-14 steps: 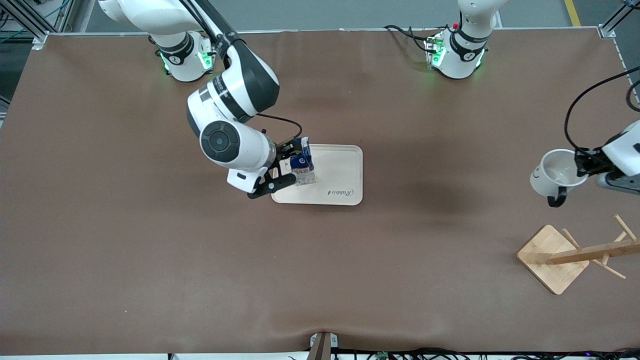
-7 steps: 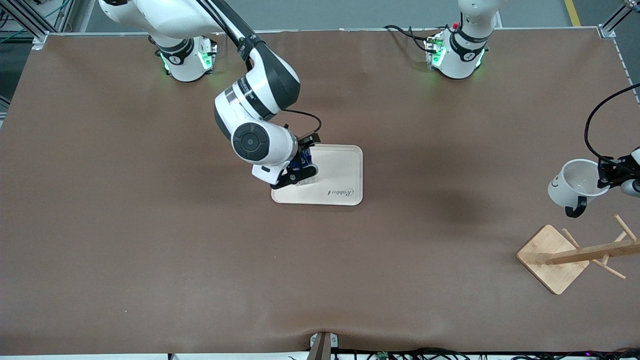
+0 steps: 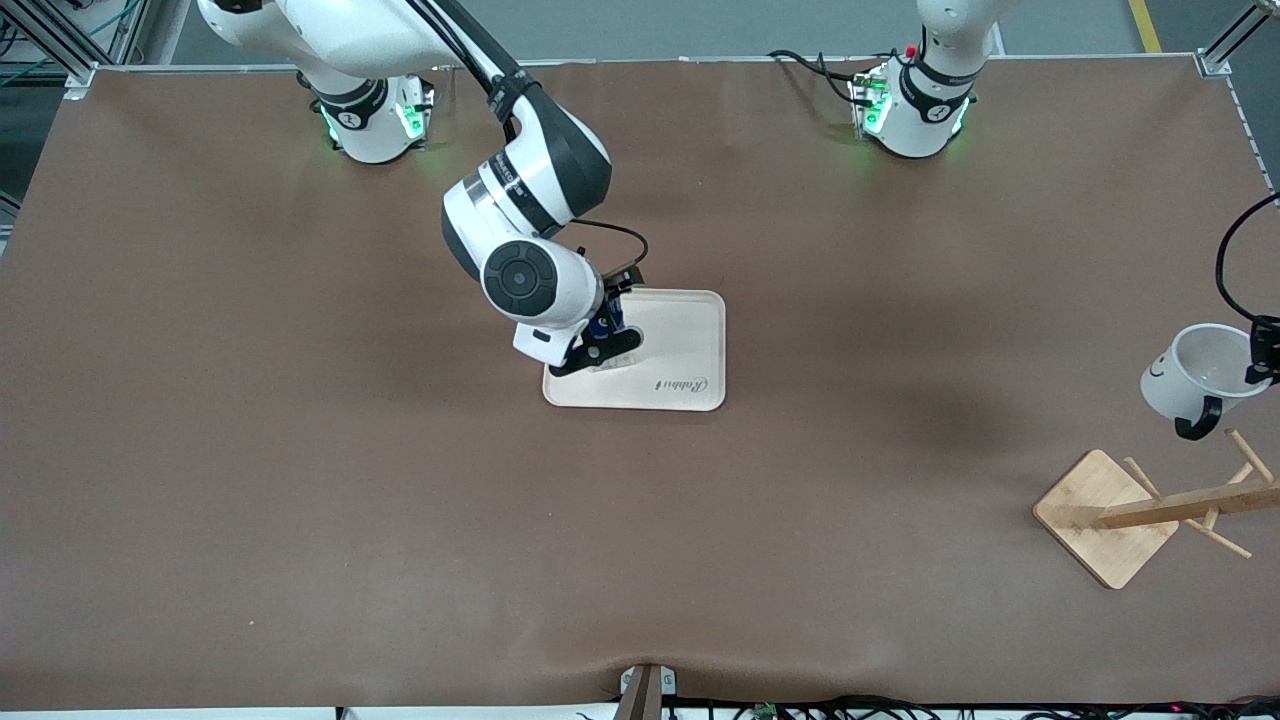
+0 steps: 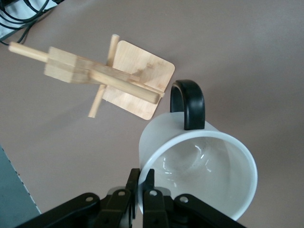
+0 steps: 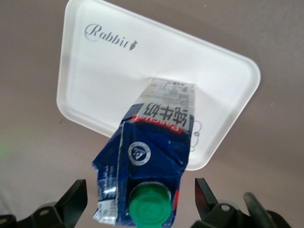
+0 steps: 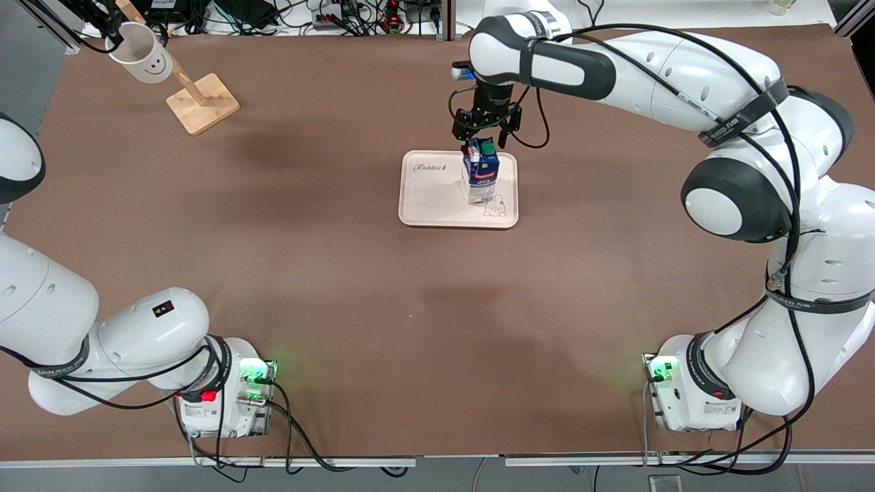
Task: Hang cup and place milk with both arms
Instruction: 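Carry the mug toward the stand while the right gripper grasps the carton, then hang the mug on the stand while the right gripper carries the carton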
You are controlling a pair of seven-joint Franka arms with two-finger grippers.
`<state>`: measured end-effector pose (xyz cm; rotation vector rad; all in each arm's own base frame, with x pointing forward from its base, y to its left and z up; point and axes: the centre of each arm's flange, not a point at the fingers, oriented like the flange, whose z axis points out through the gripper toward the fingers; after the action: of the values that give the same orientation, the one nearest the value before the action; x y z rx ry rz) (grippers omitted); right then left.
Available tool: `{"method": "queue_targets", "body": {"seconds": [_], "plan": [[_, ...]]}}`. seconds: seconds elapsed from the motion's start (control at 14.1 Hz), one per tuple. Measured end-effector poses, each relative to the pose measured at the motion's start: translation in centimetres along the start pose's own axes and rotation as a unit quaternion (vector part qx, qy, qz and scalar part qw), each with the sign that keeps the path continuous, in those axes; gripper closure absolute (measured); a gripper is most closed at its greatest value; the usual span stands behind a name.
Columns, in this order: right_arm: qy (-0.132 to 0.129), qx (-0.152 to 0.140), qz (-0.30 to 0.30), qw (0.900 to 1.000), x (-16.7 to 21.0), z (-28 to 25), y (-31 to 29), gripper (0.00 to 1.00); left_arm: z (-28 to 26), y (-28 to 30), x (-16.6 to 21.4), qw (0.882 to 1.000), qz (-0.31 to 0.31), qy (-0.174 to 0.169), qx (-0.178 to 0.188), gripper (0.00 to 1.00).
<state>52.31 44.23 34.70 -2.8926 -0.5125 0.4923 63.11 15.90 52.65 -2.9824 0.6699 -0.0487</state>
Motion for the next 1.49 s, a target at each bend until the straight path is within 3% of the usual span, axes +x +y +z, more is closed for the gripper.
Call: {"method": "queue_targets", "body": {"seconds": [0.28,0.35,0.71,0.99,1.35,1.49], "plan": [[0.001,-0.010,0.002,1.000,-0.1,0.2,-0.4,0.42,0.0,-0.7,0.2,1.000,0.010,0.006,0.000,0.93],[0.001,-0.010,0.012,1.000,-0.2,0.3,-0.5,0.47,-0.2,-1.0,0.2,1.000,0.009,0.009,0.001,0.93],[0.003,-0.010,0.037,0.999,-0.1,-0.2,-0.5,0.48,0.1,-2.4,0.2,1.000,0.011,0.016,0.000,0.93],[-0.031,-0.020,0.067,0.997,-1.1,-4.8,2.6,0.51,0.9,-3.8,0.3,1.000,0.004,0.022,-0.003,0.93],[-0.014,-0.003,0.105,0.994,-1.4,-11.0,9.8,0.51,2.3,-4.9,0.7,1.000,0.000,0.031,-0.004,0.93],[-0.019,-0.003,0.101,0.995,-2.2,-12.9,12.8,0.51,2.3,-4.7,1.0,0.999,0.000,0.032,-0.004,0.81]]}}
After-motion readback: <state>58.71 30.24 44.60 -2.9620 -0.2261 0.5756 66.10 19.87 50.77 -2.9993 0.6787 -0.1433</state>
